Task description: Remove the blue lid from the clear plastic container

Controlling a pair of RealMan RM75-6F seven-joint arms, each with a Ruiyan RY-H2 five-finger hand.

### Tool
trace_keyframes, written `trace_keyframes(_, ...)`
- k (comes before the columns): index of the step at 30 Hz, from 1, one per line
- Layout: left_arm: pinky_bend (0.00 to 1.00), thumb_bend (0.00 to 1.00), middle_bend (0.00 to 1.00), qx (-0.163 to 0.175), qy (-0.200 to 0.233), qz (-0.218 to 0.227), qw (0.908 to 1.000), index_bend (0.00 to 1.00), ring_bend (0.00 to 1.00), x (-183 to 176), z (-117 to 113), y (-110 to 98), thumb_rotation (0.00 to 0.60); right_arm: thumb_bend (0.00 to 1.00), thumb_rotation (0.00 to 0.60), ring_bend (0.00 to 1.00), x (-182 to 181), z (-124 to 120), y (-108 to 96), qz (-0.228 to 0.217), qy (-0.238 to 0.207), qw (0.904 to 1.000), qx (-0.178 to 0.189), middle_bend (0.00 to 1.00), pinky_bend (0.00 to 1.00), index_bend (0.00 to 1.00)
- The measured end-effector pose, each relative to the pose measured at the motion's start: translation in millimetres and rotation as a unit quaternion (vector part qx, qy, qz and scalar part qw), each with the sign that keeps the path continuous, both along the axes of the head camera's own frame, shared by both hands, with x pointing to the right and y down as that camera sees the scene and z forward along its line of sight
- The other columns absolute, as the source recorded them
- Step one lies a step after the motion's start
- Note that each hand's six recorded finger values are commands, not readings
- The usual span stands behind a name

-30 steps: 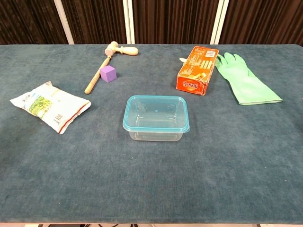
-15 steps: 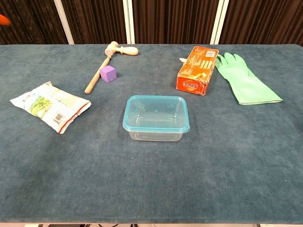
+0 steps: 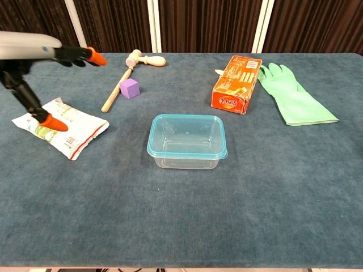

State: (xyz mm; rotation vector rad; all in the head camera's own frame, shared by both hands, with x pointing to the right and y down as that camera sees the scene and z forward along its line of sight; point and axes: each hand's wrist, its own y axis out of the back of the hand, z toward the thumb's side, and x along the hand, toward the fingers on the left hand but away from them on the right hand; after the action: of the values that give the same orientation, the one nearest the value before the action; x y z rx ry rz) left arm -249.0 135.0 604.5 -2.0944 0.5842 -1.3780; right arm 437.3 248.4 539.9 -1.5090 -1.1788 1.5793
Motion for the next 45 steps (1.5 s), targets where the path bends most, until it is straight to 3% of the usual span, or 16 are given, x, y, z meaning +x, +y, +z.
trace_keyframes(12,0.0,0.0,0.0,-0.032,-0.05,-0.002,0.9982,0.0,0.0,75,33,7,0.6,0.23,0.6,0.0,2,2,0,0.01,-0.004,0.9999,-0.005,0.0,0.0,0.0)
trace_keyframes(20,0.0,0.0,0.0,-0.03,-0.064,0.002,0.9975,0.0,0.0,116,47,7,0.6,0.24,0.6,0.0,4,3,-1,0.02,-0.008,0.9997,-0.007,0.0,0.0,0.0)
trace_keyframes(45,0.0,0.0,0.0,-0.074,-0.105,-0.024,0.9914,0.0,0.0,169,72,3,0.6,0.23,0.6,0.0,6,5,-3,0.032,-0.02,0.9992,-0.014,0.0,0.0,0.0)
